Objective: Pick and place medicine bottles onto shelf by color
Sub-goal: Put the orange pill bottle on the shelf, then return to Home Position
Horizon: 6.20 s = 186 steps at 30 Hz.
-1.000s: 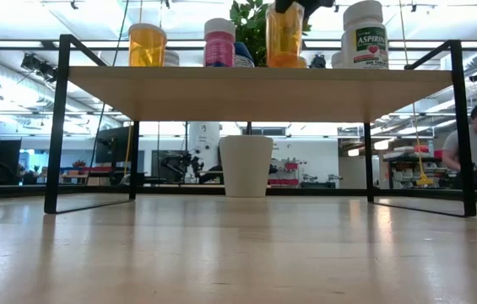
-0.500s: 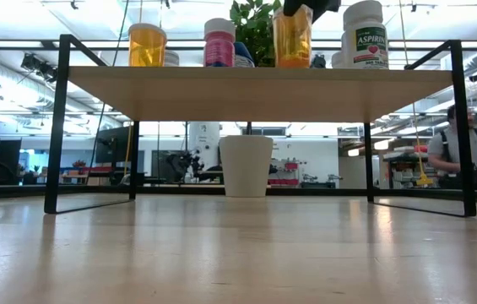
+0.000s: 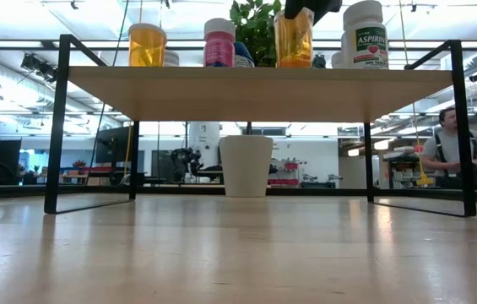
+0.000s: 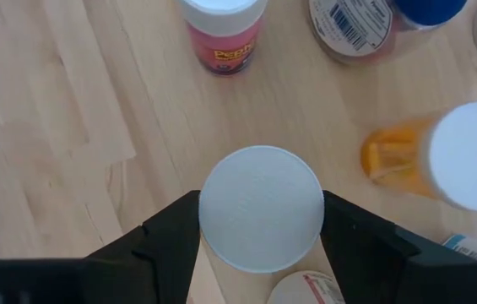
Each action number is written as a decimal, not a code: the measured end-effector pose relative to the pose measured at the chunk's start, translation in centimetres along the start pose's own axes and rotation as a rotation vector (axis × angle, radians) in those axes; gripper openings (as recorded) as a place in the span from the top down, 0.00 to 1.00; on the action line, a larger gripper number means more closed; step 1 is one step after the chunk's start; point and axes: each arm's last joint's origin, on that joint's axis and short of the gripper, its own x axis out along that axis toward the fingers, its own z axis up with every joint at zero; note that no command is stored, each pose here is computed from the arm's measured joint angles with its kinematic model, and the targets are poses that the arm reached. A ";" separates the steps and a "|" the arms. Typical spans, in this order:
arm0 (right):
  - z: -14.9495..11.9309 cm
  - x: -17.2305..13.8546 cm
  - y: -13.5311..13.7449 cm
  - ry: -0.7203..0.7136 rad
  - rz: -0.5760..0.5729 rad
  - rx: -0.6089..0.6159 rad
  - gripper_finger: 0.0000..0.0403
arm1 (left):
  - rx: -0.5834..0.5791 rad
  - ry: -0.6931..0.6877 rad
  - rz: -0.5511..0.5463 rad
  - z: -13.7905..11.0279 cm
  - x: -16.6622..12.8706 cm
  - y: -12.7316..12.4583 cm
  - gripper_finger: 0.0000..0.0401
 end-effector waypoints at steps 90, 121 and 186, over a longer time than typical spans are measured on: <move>-9.6 -16.6 -13.7 -0.813 0.112 0.515 0.99 | -0.297 -0.736 -0.207 -18.4 -10.9 8.2 0.99; -23.7 -0.7 -19.6 -1.342 0.382 0.918 0.99 | -0.624 -0.949 -0.158 -29.4 -5.8 10.8 1.00; -24.4 6.8 -17.6 -1.315 0.456 -0.003 0.97 | -0.036 -0.670 0.187 -36.6 1.9 11.4 0.92</move>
